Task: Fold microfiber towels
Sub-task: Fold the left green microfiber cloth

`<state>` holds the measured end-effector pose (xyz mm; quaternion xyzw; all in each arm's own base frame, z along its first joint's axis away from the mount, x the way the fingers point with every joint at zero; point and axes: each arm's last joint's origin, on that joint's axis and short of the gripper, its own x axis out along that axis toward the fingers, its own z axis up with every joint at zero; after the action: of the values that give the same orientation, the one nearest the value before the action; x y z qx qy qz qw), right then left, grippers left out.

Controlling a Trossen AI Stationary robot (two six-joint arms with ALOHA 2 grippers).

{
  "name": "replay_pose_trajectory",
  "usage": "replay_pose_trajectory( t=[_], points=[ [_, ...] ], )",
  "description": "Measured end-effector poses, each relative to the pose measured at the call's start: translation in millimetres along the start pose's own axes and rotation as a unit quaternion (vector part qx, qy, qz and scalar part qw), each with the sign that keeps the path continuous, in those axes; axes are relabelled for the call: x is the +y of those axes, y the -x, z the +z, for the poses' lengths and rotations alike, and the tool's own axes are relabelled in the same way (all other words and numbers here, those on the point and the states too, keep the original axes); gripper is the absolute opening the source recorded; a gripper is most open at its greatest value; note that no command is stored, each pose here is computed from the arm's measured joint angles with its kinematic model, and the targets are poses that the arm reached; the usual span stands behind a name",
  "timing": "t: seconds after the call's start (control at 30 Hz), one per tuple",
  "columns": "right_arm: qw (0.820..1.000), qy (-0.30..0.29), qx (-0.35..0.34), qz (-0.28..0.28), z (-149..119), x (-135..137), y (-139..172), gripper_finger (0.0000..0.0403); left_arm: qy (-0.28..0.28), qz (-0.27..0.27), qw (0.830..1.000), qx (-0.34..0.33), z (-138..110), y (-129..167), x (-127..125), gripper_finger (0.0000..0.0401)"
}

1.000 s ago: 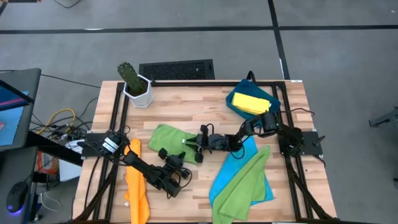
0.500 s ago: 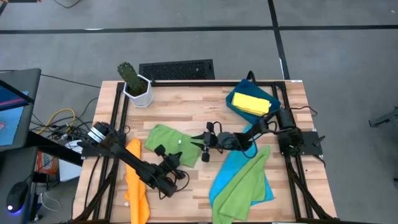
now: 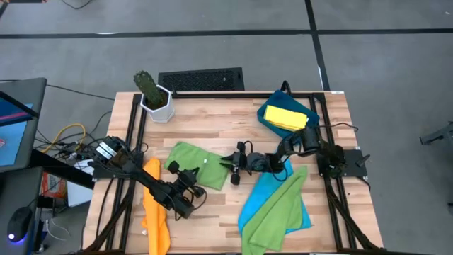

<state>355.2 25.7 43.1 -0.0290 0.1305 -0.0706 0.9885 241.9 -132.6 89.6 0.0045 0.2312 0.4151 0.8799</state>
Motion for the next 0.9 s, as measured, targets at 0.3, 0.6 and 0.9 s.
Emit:
replay_pose_trajectory(
  t=[0.3,0.6,0.9],
  points=[
    [0.997,0.042,-0.070,0.012,59.7,1.8,37.5,0.0124,-0.022,0.048,0.993,0.103,-5.5,-27.7,22.7,0.0000],
    [0.996,0.059,-0.049,0.047,77.2,17.7,62.6,0.0124,-0.022,-0.016,0.994,0.101,9.1,-67.9,18.4,0.0000],
    [0.996,0.045,0.022,0.067,59.9,28.7,64.9,0.0124,-0.039,-0.131,0.987,0.078,58.2,-82.9,-1.8,0.0000]
  ],
)
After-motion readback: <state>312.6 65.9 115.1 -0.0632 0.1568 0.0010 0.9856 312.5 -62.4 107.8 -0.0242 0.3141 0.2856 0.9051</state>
